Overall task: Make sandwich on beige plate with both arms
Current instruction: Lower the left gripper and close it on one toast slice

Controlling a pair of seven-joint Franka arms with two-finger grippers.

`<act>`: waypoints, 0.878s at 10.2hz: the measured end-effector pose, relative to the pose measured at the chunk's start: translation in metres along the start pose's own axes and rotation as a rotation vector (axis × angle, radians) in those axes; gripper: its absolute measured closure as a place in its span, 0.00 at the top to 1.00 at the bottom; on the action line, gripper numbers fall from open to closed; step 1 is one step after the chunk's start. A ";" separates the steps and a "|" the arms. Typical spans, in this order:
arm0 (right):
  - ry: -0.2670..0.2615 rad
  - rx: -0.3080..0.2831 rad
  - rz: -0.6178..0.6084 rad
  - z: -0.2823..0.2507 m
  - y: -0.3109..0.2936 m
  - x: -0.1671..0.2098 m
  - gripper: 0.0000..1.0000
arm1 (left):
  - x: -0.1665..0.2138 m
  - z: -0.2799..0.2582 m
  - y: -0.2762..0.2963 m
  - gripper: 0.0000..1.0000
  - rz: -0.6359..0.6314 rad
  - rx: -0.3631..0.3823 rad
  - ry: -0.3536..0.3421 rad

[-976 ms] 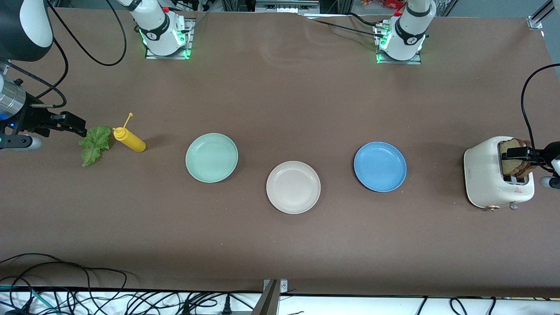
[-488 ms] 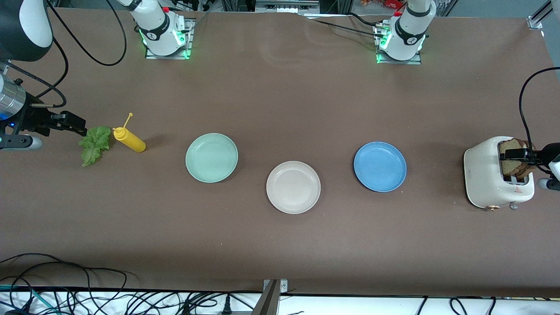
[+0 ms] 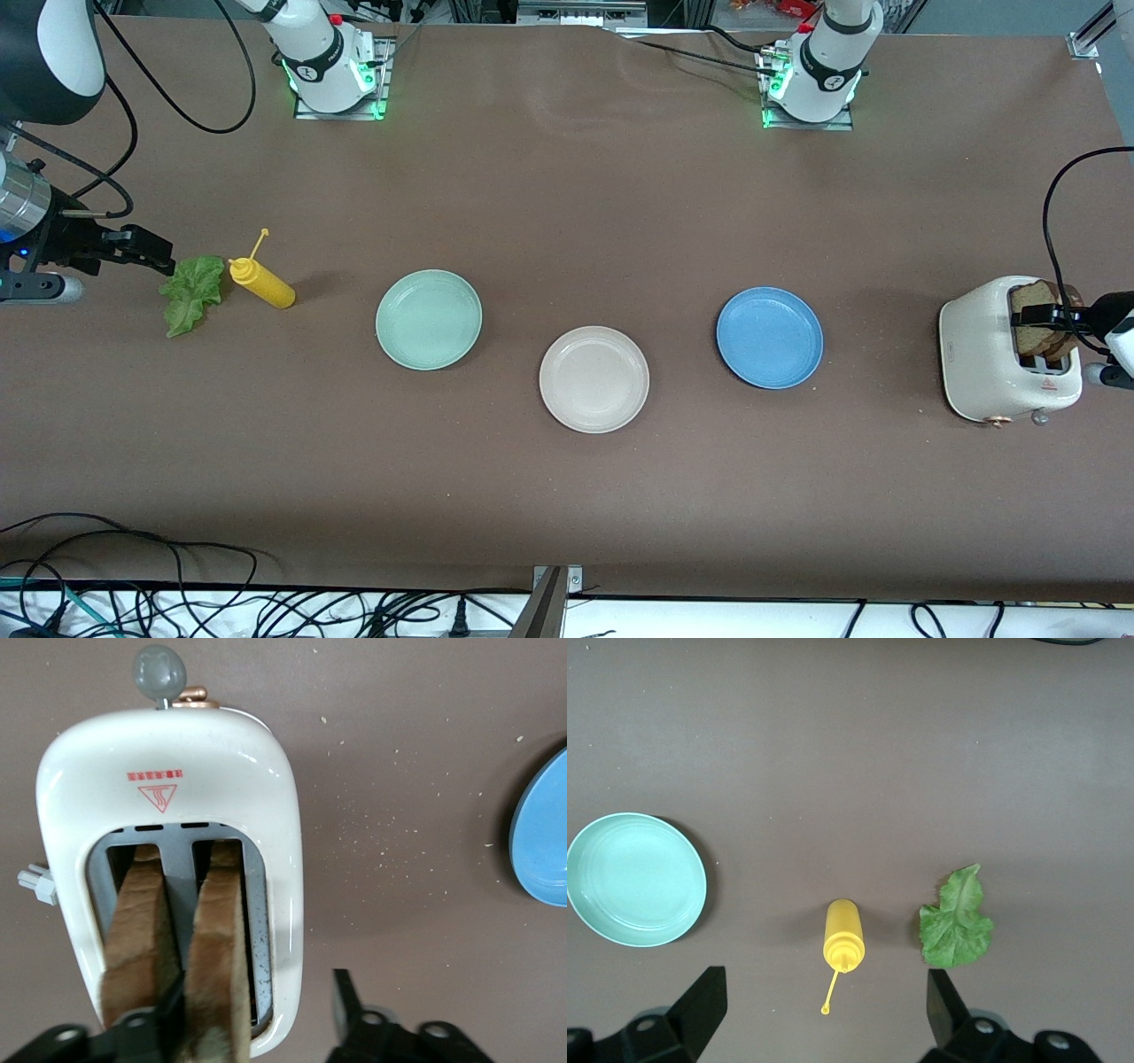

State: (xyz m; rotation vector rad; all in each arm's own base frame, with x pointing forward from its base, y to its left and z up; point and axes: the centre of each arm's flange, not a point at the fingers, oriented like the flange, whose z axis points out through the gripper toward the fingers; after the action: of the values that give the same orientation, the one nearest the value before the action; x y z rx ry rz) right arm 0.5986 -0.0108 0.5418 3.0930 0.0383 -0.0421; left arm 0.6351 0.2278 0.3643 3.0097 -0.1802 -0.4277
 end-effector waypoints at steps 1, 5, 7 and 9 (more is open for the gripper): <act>0.000 0.000 0.000 0.000 0.000 0.000 1.00 | -0.003 0.000 -0.006 0.43 -0.007 -0.002 0.001; 0.000 0.000 0.001 0.000 0.000 0.000 1.00 | -0.007 -0.001 -0.015 0.14 0.004 -0.006 0.007; 0.000 0.000 0.001 0.000 0.000 0.000 1.00 | -0.006 0.000 -0.012 0.14 0.012 -0.007 0.007; -0.001 0.000 0.001 0.000 0.001 0.000 1.00 | 0.000 -0.001 -0.002 0.14 0.029 -0.002 0.004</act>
State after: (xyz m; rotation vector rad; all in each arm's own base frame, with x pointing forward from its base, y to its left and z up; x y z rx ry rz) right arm 0.5986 -0.0116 0.5417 3.0930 0.0363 -0.0430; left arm 0.6352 0.2295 0.3649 3.0017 -0.2232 -0.4181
